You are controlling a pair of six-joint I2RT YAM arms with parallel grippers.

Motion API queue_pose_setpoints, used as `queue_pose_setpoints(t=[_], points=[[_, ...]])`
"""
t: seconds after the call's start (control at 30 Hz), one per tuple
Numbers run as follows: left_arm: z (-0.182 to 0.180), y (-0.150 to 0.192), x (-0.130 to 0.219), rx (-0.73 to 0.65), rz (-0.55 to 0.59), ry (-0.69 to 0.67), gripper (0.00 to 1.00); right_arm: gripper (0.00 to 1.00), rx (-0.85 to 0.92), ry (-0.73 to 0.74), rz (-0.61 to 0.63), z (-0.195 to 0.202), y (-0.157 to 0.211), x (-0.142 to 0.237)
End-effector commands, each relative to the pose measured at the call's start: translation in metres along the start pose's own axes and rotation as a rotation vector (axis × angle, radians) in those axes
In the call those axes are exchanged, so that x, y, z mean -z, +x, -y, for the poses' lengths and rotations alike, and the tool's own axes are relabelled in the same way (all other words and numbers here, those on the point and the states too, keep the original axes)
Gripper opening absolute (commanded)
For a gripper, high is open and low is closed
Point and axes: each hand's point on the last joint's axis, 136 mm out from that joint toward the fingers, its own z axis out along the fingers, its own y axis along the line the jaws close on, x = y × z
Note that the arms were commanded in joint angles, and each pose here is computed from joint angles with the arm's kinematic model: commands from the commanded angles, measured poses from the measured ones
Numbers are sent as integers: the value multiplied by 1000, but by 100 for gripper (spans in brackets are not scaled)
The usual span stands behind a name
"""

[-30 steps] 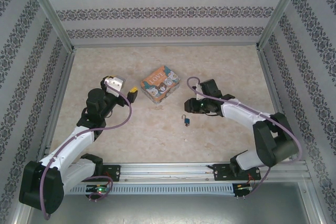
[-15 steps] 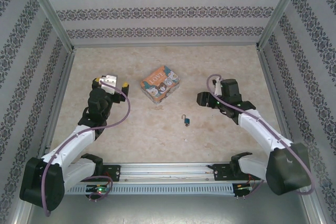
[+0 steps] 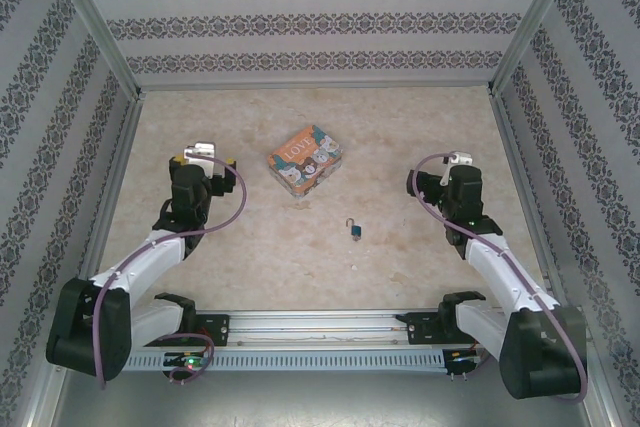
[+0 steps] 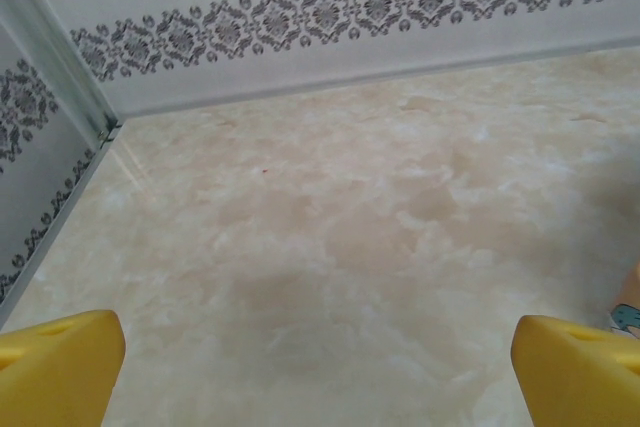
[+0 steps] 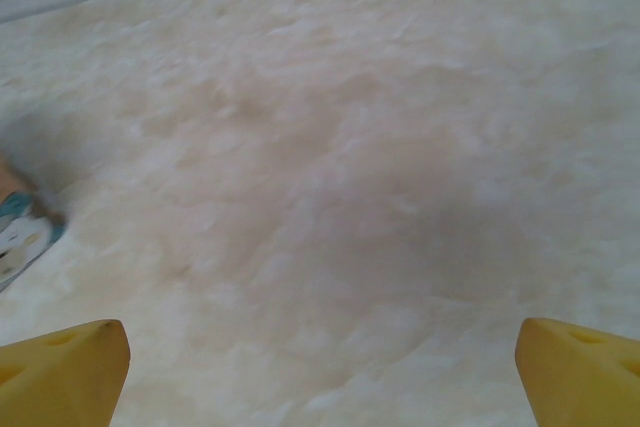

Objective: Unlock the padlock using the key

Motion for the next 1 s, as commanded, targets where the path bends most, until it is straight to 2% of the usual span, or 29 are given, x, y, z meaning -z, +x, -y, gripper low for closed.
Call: queue_pose_setpoints(t=[0.0, 0.2, 0.3, 0.5, 0.8, 0.97], points=[[-15, -6, -3, 69, 10, -53, 99, 98, 46, 60, 160, 11, -27, -5], [-24, 11, -7, 91, -40, -82, 99, 98, 92, 68, 247, 15, -26, -24], [-29, 20, -7, 100, -57, -106, 99, 98, 125, 67, 237, 17, -11, -35], [-30, 32, -11, 107, -84, -101, 99, 98, 200, 51, 300, 13, -19, -37], [-28, 50, -22, 97, -138, -91, 99, 98, 213, 42, 292, 14, -2, -61], [-23, 57, -29, 94, -145, -57, 99, 98, 181, 80, 257, 20, -11, -71]])
